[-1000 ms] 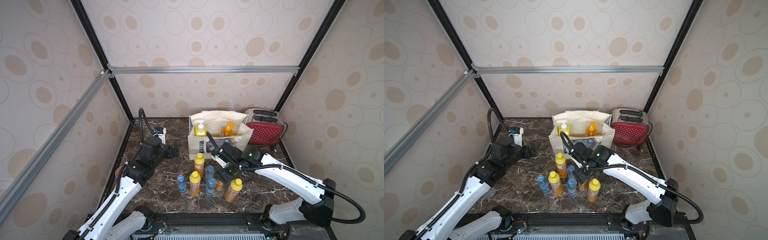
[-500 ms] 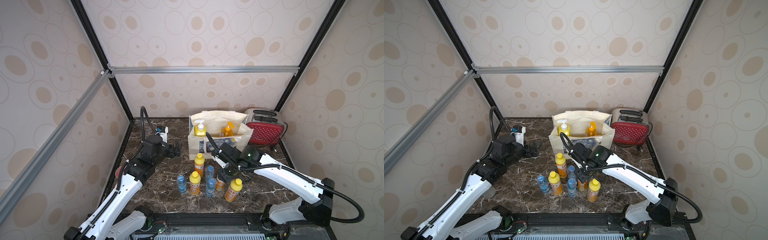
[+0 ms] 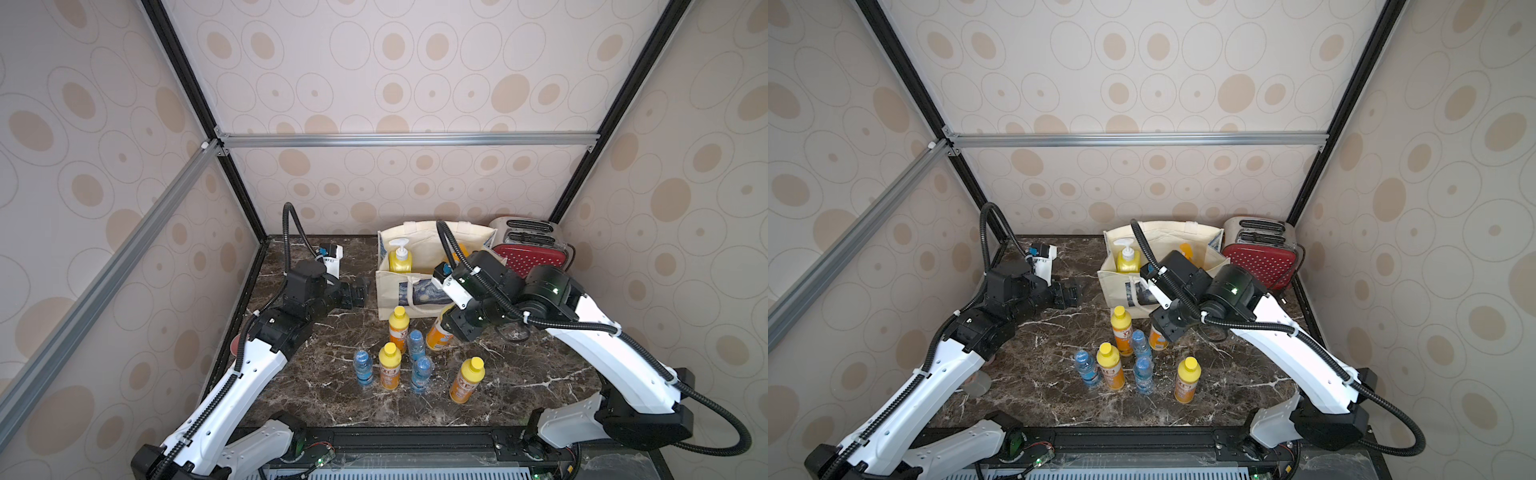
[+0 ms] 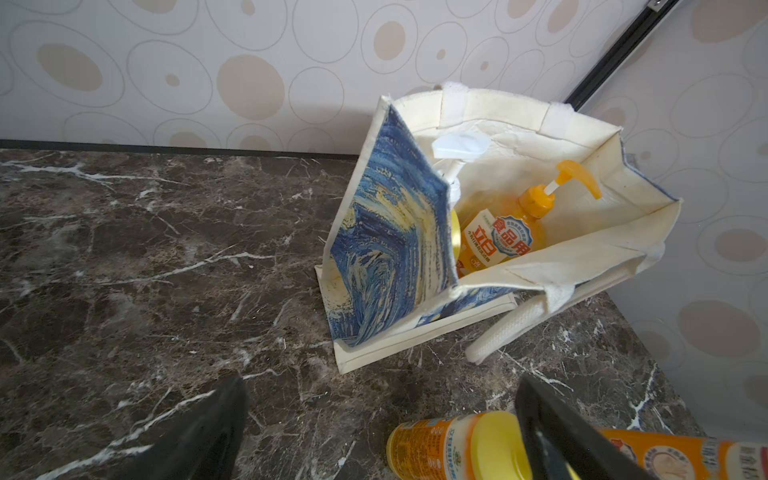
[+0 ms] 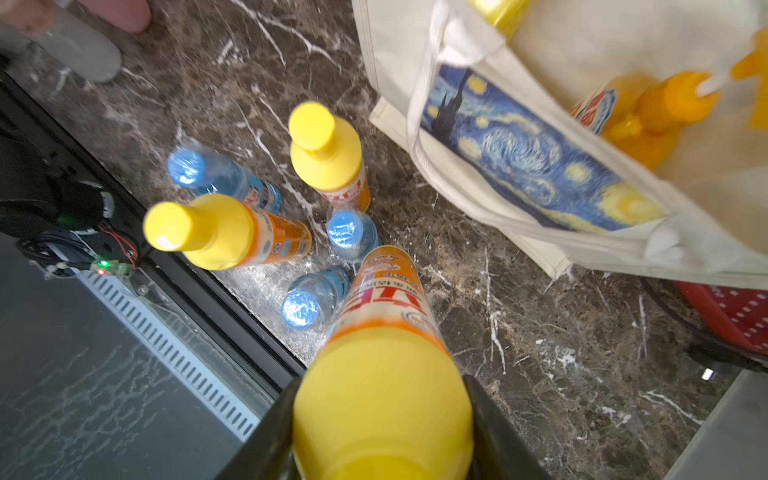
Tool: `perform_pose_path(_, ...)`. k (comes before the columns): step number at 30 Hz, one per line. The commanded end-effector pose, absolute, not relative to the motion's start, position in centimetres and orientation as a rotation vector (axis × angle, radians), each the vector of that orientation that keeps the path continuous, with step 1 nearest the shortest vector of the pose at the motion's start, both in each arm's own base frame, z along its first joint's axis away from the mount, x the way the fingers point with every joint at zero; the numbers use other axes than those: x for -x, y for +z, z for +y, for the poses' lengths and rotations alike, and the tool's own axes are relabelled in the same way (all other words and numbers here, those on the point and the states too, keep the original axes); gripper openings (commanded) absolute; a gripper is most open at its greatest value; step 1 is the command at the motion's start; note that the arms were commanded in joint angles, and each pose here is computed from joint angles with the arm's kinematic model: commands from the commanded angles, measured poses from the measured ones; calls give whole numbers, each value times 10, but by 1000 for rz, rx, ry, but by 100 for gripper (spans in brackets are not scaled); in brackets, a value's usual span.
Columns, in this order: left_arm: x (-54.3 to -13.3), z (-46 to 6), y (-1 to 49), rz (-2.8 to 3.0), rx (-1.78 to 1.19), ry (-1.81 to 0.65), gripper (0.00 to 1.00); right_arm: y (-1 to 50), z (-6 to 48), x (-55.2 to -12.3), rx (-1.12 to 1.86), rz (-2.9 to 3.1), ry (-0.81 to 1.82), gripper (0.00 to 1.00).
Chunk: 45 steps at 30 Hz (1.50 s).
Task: Pack dish soap into the shopping bag
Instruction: Pick up the bottle of dish soap at the center of the board, then place the bottle of dish soap in the shopping bag.
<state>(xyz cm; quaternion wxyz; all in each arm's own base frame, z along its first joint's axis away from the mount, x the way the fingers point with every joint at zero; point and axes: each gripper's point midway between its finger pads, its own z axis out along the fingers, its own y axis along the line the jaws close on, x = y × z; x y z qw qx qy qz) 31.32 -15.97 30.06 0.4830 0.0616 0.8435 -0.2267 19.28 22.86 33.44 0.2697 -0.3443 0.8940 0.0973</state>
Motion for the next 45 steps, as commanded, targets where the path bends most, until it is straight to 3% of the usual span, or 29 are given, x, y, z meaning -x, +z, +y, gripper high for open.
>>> perform_pose_path(1,-313,-171,321,2019,-188,-622,99,375,231,-195,935,2275,320,25)
perform_pose_path(11,-325,-188,314,2048,-205,-687,98,470,235,-225,783,1984,395,22)
perform_pose_path(15,-331,-194,307,2071,-215,-691,92,511,231,-247,678,1861,379,22)
perform_pose_path(23,-336,-203,304,2081,-235,-717,83,545,226,-298,528,1738,370,22)
perform_pose_path(30,-336,-207,314,2063,-248,-743,82,537,238,-355,478,1726,353,21)
perform_pose_path(45,-352,-210,322,2060,-223,-725,83,451,269,-447,478,1851,283,20)
